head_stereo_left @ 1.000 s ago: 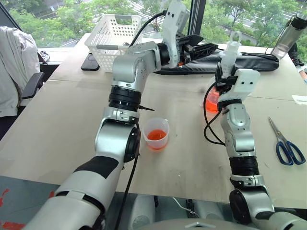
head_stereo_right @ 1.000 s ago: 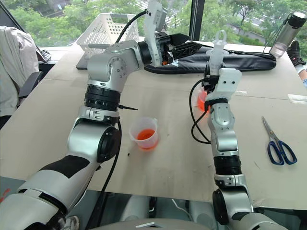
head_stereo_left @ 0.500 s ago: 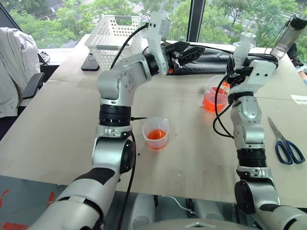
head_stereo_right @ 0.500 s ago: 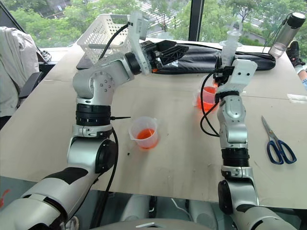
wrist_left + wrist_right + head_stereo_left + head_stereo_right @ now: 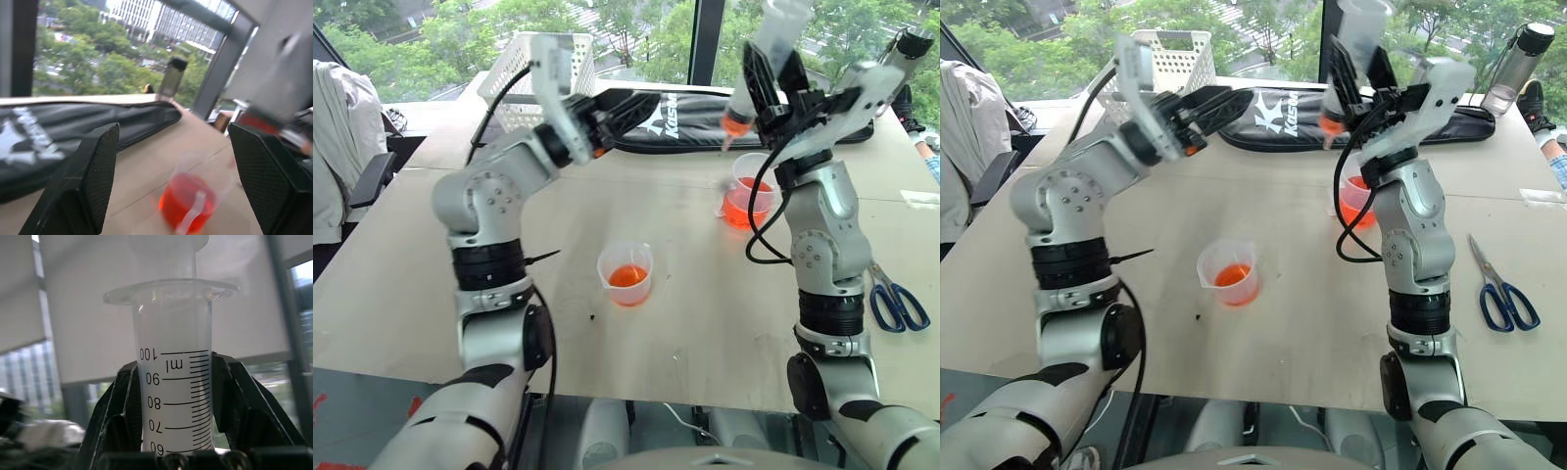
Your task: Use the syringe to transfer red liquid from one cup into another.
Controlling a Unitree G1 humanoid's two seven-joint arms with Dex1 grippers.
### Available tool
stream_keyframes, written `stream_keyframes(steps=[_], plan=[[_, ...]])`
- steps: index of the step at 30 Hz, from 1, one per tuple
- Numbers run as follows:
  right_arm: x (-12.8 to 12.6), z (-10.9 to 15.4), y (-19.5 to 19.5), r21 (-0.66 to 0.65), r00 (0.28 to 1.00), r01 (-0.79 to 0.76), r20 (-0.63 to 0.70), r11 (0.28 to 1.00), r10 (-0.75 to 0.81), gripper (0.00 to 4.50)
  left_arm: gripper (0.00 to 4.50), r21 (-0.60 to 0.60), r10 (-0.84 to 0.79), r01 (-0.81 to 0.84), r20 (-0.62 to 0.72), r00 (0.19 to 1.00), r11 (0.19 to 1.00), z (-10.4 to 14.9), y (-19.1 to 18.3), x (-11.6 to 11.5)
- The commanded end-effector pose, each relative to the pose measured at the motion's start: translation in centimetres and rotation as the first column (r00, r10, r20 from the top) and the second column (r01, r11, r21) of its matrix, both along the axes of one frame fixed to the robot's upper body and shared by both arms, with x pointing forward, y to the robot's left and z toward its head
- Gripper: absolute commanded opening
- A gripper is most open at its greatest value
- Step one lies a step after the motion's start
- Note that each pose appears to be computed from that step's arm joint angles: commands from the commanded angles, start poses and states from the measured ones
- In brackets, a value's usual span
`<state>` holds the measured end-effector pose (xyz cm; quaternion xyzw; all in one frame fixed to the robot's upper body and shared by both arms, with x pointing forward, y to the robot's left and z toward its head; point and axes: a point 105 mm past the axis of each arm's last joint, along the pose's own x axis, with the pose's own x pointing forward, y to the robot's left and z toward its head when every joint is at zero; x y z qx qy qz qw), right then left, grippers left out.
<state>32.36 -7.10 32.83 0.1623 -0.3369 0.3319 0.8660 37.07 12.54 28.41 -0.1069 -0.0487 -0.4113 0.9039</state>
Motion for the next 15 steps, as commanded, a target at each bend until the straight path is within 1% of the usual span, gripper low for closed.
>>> stream_keyframes(steps=[1, 3, 5, 7, 9, 11, 15], plan=[[-3.8, 1.3, 3.0, -0.034, 0.959, -0.276, 0.055, 0.961, 0.277, 1.51, 3.57, 0.02, 0.027, -0.029, 0.08, 0.996, 0.999, 1.5, 1.2, -0.3], [-5.0, 0.2, 4.4, -0.087, 0.916, -0.397, 0.026, 0.914, 0.401, 1.51, 3.57, 0.033, 0.045, -0.048, 0.083, 0.996, 0.998, 1.4, 1.7, 0.0], [-5.8, -1.6, 5.4, -0.113, 0.871, -0.49, -0.027, 0.864, 0.49, 1.51, 3.57, 0.044, 0.057, -0.061, 0.091, 0.994, 0.997, 1.4, 2.1, 0.1], [-6.1, -2.8, 5.9, -0.12, 0.839, -0.544, -0.068, 0.83, 0.54, 1.51, 3.57, 0.057, 0.059, -0.064, 0.098, 0.993, 0.996, 1.5, 2.3, 0.1], [-6.2, -4.6, 6.3, -0.132, 0.812, -0.583, -0.108, 0.801, 0.573, 1.51, 3.57, 0.072, 0.049, -0.057, 0.103, 0.993, 0.996, 1.6, 2.3, -0.2], [-6.2, -5.7, 6.7, -0.146, 0.797, -0.604, -0.128, 0.783, 0.591, 1.51, 3.57, 0.082, 0.04, -0.049, 0.106, 0.994, 0.995, 1.7, 2.3, -0.4], [-5.9, -8.4, 7.7, -0.185, 0.781, -0.625, -0.163, 0.759, 0.603, 1.51, 3.57, 0.126, -0.031, 0.016, 0.112, 0.993, 0.992, 1.9, 1.8, -1.5]])
